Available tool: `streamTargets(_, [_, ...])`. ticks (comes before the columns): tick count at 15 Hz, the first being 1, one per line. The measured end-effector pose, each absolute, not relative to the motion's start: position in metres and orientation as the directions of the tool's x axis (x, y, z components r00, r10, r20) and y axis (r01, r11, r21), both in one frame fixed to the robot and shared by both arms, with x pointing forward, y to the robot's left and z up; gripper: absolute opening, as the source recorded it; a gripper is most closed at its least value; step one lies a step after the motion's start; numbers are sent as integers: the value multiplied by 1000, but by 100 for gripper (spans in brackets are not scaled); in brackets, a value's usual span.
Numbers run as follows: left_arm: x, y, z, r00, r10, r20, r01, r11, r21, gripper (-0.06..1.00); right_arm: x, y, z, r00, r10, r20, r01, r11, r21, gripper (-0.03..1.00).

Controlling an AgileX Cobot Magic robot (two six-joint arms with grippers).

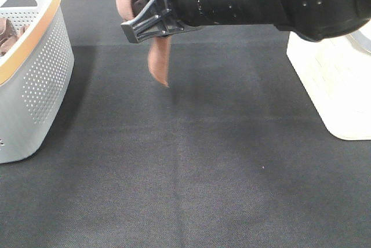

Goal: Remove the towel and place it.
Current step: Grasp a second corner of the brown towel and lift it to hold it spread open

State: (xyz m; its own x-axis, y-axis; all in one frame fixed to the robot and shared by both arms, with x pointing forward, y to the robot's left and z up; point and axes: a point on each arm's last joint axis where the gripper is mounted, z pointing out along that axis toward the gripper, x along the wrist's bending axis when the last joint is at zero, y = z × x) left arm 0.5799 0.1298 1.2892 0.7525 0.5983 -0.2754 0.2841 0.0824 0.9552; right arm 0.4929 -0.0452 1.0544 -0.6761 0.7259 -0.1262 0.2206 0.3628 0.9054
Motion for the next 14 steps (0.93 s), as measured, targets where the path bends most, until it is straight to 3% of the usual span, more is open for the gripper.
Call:
streamTargets(4, [581, 130, 1288, 749, 609, -262, 278, 69, 958, 0, 494, -46, 1055, -668, 733, -130, 220, 361, 906, 0])
streamTargets(7, [586, 136, 1282, 714, 685, -143, 233, -40, 972, 0, 490, -44, 1055, -699, 706, -113, 222, 364, 904, 0])
streamTargets(10, [595, 150, 1273, 603, 798, -17, 240, -161, 957, 0, 478, -37, 1056, -798, 601, -47, 233, 379, 896, 0])
streamTargets(13, [598, 157, 1268, 546, 837, 32, 272, -213, 938, 0, 475, -40, 1053, -843, 531, 82, 316, 366, 875, 0])
streamTargets(14, [598, 160, 1265, 527, 847, 65, 295, -254, 921, 0, 479, -51, 1050, -838, 511, 194, 418, 370, 830, 0])
